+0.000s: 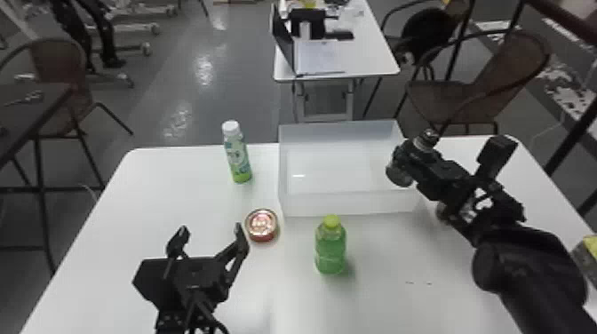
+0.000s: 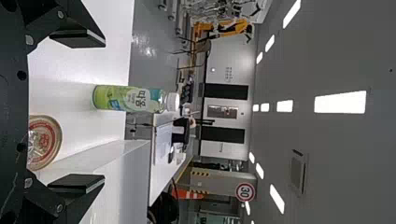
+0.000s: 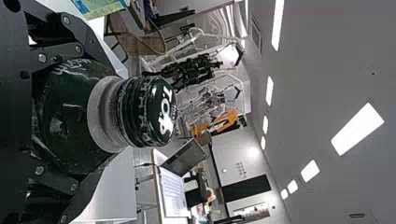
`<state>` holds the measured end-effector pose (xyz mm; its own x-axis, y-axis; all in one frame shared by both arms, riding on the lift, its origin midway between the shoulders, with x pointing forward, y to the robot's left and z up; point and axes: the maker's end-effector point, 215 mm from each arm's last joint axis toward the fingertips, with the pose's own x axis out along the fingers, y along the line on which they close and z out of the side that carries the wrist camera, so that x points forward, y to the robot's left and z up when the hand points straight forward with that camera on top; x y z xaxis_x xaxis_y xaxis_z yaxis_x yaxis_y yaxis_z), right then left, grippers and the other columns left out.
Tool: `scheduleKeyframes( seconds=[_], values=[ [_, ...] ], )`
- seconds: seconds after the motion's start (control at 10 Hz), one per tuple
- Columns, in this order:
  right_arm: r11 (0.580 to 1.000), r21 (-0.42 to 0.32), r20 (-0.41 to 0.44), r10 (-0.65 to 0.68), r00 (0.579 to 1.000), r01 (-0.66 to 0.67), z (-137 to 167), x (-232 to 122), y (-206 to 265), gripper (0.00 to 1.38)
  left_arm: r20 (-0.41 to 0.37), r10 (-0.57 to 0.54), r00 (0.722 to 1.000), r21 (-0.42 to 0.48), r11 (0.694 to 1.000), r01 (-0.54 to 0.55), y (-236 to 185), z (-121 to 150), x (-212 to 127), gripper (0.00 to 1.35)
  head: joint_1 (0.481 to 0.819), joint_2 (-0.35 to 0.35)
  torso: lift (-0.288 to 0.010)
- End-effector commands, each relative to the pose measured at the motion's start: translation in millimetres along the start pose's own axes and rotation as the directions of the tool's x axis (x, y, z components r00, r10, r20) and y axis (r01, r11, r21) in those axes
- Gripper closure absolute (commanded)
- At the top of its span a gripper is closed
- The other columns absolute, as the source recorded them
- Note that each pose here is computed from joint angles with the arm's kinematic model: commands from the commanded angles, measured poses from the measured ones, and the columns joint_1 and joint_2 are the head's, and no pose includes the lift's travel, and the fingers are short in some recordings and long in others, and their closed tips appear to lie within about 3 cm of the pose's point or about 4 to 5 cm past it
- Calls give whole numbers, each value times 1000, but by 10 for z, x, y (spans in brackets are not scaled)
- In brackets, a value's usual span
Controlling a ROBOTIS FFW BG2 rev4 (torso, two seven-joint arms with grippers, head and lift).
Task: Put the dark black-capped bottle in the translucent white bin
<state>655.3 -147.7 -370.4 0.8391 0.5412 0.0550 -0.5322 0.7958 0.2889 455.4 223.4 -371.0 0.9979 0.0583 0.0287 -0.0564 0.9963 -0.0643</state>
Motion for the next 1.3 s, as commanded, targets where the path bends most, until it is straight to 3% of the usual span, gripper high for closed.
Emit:
scheduleKeyframes(
  seconds=[0.0, 0.2, 0.3, 0.4, 0.7, 0.8, 1.0, 1.2],
  values=[
    [1000, -15, 1, -4, 1000, 4, 58, 79, -64, 634, -1, 0, 1000, -3, 1000, 0, -15, -10, 9, 259, 695, 75, -65],
    [1000, -19, -4, -17, 1000, 17, 69, 111, -159, 484, 0, 2, 1000, -6, 1000, -2, -3, -14, 12, 260, 695, 70, -65],
    [1000, -17, -8, -26, 1000, 26, 49, 104, -208, 303, 0, 2, 1000, -7, 1000, -2, -1, -18, 10, 259, 695, 67, -65],
    [999, -17, -12, -31, 999, 31, 13, 88, -228, -2, 0, 4, 1000, -6, 1000, -4, 8, -17, 11, 260, 695, 63, -65],
    [1000, -15, 43, -20, 999, 21, 129, 69, -123, -2, 3, 4, 1000, -8, 1000, -4, 16, -15, -2, 260, 695, 61, -65],
    [998, -53, 75, -26, 997, 30, 270, 19, -13, -2, 9, 7, 1000, -11, 1000, -7, 26, -1, -13, 260, 695, 63, -65],
    [989, -104, 106, -92, 990, 103, 442, -364, 240, -2, 16, 12, 1000, -11, 1000, -11, 31, 17, -19, 260, 695, 63, -65],
    [985, -73, 87, -148, 985, 154, 206, -923, 541, -2, 20, 10, 1000, -11, 1000, -9, 25, 31, -19, 260, 695, 65, -65]
  ],
)
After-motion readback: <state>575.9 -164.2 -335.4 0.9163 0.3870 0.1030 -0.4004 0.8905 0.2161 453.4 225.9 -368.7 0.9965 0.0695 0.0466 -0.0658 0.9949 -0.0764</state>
